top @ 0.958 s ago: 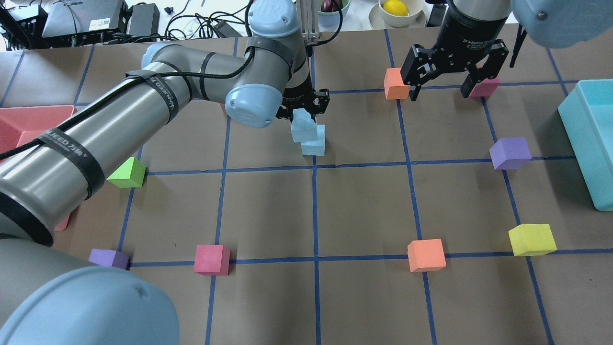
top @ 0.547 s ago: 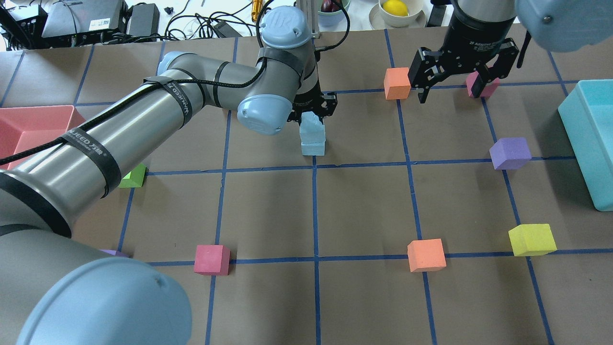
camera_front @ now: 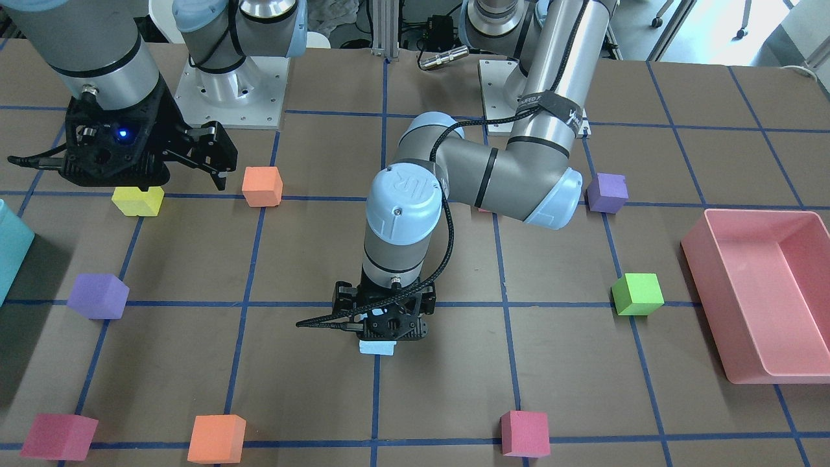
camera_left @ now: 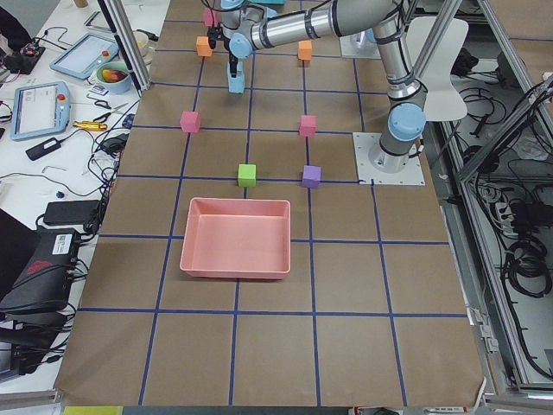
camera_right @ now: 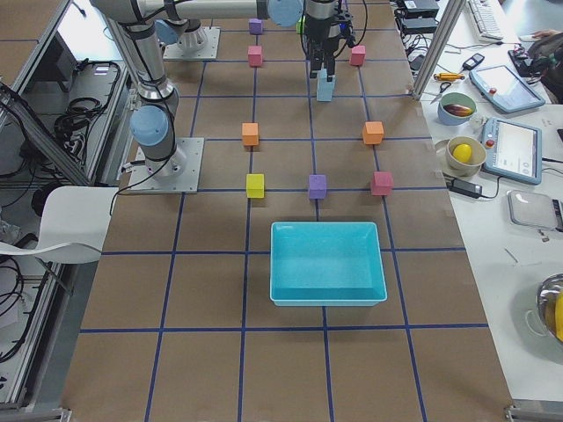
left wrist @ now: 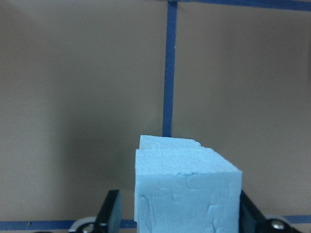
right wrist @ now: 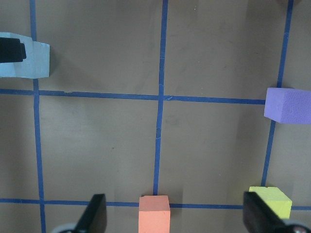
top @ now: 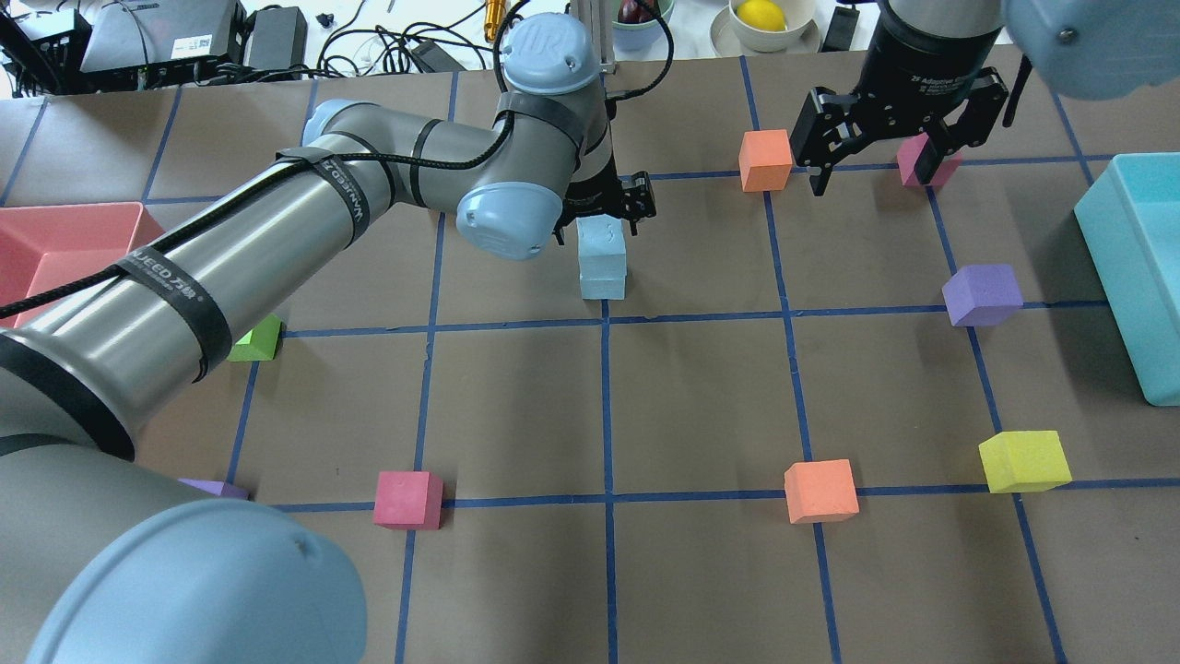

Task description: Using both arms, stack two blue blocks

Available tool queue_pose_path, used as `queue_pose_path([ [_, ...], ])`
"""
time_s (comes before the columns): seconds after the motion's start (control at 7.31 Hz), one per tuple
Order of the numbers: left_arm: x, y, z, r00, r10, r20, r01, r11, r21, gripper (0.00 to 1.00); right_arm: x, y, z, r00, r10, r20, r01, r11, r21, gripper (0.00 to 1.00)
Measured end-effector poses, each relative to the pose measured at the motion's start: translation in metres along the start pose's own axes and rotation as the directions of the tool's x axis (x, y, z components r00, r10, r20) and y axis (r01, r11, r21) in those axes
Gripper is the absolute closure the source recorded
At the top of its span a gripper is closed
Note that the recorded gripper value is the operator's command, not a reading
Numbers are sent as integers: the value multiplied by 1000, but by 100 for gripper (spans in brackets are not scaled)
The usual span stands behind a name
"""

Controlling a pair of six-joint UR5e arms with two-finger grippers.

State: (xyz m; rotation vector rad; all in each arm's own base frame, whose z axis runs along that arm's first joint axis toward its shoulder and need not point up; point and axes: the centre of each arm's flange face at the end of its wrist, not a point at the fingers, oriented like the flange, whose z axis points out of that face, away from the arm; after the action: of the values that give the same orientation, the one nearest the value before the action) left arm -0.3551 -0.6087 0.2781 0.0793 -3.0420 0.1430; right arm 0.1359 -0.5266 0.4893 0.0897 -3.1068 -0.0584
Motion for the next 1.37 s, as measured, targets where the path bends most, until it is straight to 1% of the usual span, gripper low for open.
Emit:
queue_pose_path([
  [0.14, -7, -4, -23, 1000, -11, 1, 11, 1000, -1, 0, 0, 1, -1, 1000, 0, 1, 0, 1000, 0, 0],
  [0.27, -21, -11, -56, 1000, -27, 11, 27, 999, -20, 0, 0, 1, 0, 1000, 1, 1, 0, 1000, -1, 0],
  [0.41, -35, -13, -97, 999, -34, 25, 35, 998, -56, 0, 0, 1, 0, 1000, 0, 2, 0, 1000, -2, 0],
  [0.55, -51, -9, -140, 999, -32, 39, 36, 995, -96, 0, 0, 1, 0, 1000, 0, 1, 0, 1000, -3, 0],
  [0.68, -72, -4, -179, 998, -45, 44, 50, 991, -121, 0, 0, 1, 0, 1000, 0, 1, 0, 1000, -3, 0],
  [0.82, -89, 6, -207, 997, -63, 42, 69, 988, -135, 0, 0, 1, 0, 1000, 0, 1, 0, 1000, -3, 0],
  [0.96, -100, 22, -223, 996, -74, 43, 80, 985, -152, 0, 0, 1, 0, 1000, 0, 2, 0, 1000, -3, 0],
  [1.09, -111, 37, -225, 996, -71, 45, 77, 983, -164, 0, 1, 0, 0, 1000, 1, 2, -1, 1000, -3, 0],
  [1.37, -144, 48, -227, 999, 0, 51, 8, 988, -155, 0, 2, 0, 1, 1000, 2, 2, -2, 1000, -3, 0],
])
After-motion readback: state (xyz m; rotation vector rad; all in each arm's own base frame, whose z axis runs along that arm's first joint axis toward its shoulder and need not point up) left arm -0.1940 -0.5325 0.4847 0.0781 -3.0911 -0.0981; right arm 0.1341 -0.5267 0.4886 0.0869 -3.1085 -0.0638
